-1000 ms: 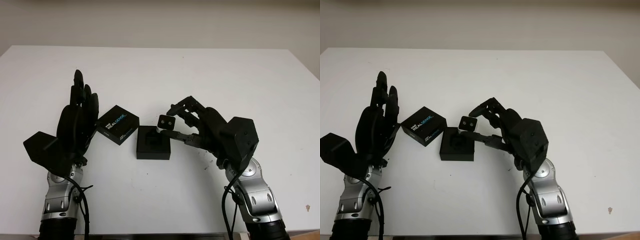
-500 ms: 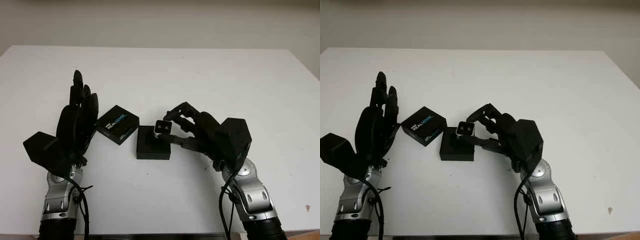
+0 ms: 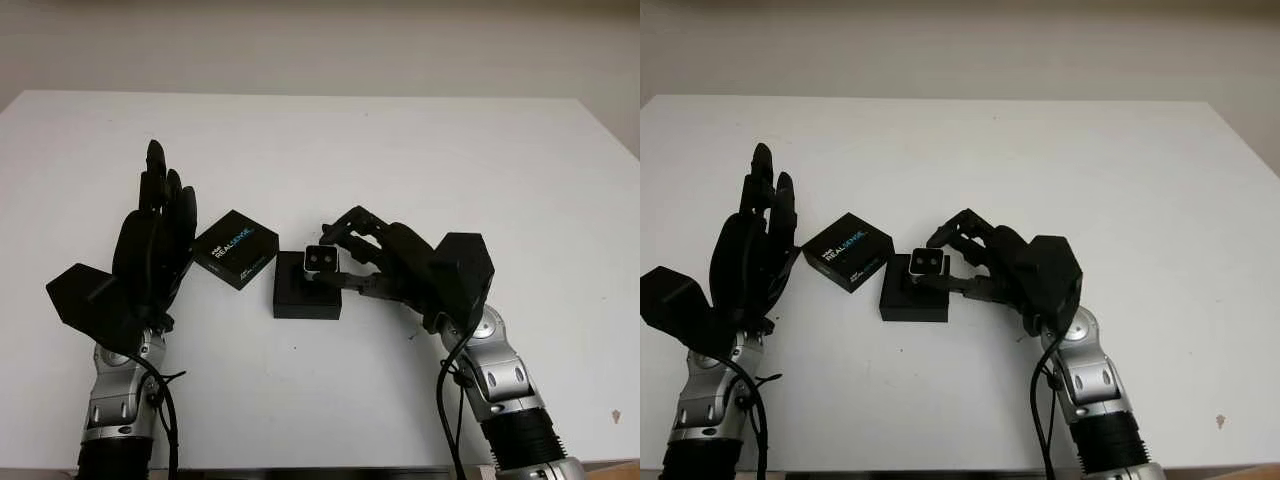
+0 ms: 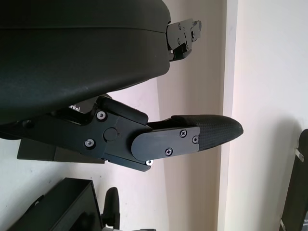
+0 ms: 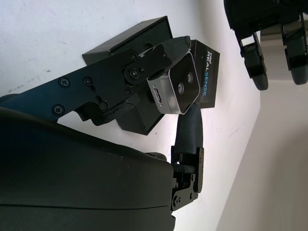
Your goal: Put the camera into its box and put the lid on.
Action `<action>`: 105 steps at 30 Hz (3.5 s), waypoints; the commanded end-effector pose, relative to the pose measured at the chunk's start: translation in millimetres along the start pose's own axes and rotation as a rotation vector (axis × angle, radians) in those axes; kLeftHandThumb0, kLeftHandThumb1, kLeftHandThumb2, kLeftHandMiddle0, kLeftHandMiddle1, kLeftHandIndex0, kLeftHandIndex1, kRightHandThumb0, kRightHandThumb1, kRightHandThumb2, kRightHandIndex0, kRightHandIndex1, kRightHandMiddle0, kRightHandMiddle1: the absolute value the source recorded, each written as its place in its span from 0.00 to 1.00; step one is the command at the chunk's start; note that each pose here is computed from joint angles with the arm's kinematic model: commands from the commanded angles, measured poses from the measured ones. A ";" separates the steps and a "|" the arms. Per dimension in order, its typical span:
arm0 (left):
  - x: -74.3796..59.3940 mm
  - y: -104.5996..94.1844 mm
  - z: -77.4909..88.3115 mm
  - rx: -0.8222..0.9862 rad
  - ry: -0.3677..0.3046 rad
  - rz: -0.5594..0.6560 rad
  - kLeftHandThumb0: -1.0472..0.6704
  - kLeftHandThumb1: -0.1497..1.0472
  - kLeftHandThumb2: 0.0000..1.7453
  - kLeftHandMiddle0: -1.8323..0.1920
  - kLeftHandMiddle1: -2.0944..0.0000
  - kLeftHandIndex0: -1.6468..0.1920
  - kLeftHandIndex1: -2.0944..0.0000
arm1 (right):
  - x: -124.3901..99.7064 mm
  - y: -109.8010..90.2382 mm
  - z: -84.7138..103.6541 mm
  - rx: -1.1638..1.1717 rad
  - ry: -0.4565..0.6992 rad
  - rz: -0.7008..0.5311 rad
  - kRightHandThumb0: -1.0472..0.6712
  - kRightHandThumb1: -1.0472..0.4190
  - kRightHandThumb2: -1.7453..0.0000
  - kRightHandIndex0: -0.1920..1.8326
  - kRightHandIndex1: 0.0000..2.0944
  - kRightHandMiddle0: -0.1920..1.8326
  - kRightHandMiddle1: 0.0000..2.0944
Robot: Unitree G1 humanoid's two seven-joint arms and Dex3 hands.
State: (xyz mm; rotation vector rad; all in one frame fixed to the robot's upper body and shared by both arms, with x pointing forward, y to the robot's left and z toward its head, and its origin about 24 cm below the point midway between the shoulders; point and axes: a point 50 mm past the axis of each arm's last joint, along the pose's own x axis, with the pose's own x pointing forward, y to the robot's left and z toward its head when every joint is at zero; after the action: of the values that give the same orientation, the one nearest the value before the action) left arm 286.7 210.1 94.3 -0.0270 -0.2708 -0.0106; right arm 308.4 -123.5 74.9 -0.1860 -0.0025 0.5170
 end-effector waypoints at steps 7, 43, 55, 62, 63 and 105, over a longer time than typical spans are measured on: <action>1.0 -0.6 0.9 0.002 -0.005 0.000 0.20 1.00 0.30 1.00 1.00 1.00 1.00 | 5.2 -2.9 3.6 -0.022 -0.043 -0.010 0.36 0.05 0.97 0.21 0.03 0.22 0.85; -1.3 -0.5 -1.5 0.004 -0.004 -0.010 0.20 1.00 0.30 1.00 1.00 1.00 1.00 | 18.3 9.1 -3.1 -0.015 0.002 0.031 0.36 0.04 0.97 0.19 0.02 0.21 0.84; -1.5 -0.9 -0.8 0.000 -0.002 -0.006 0.20 1.00 0.30 1.00 1.00 1.00 1.00 | 21.2 8.9 -11.6 -0.023 0.035 0.031 0.36 0.04 0.97 0.19 0.02 0.21 0.85; -1.2 -0.6 -0.4 -0.006 -0.010 -0.005 0.20 1.00 0.30 1.00 1.00 1.00 1.00 | 21.1 9.7 -14.6 -0.032 0.041 0.045 0.35 0.04 0.97 0.19 0.02 0.21 0.86; -1.2 -0.4 -0.5 -0.004 -0.009 -0.006 0.20 1.00 0.29 1.00 1.00 1.00 1.00 | 20.9 9.7 -14.5 -0.037 0.042 0.046 0.35 0.04 0.97 0.19 0.02 0.21 0.86; -1.5 -0.8 1.8 0.004 -0.005 -0.011 0.20 1.00 0.31 1.00 1.00 1.00 1.00 | 7.8 1.3 -15.1 -0.076 0.114 0.078 0.36 0.04 0.97 0.18 0.02 0.22 0.85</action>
State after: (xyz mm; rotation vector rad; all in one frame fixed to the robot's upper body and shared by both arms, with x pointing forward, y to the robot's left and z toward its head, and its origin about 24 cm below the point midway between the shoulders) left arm 286.6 209.1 94.5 -0.0287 -0.2706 -0.0183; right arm 319.7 -114.6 68.7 -0.2815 0.0504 0.5970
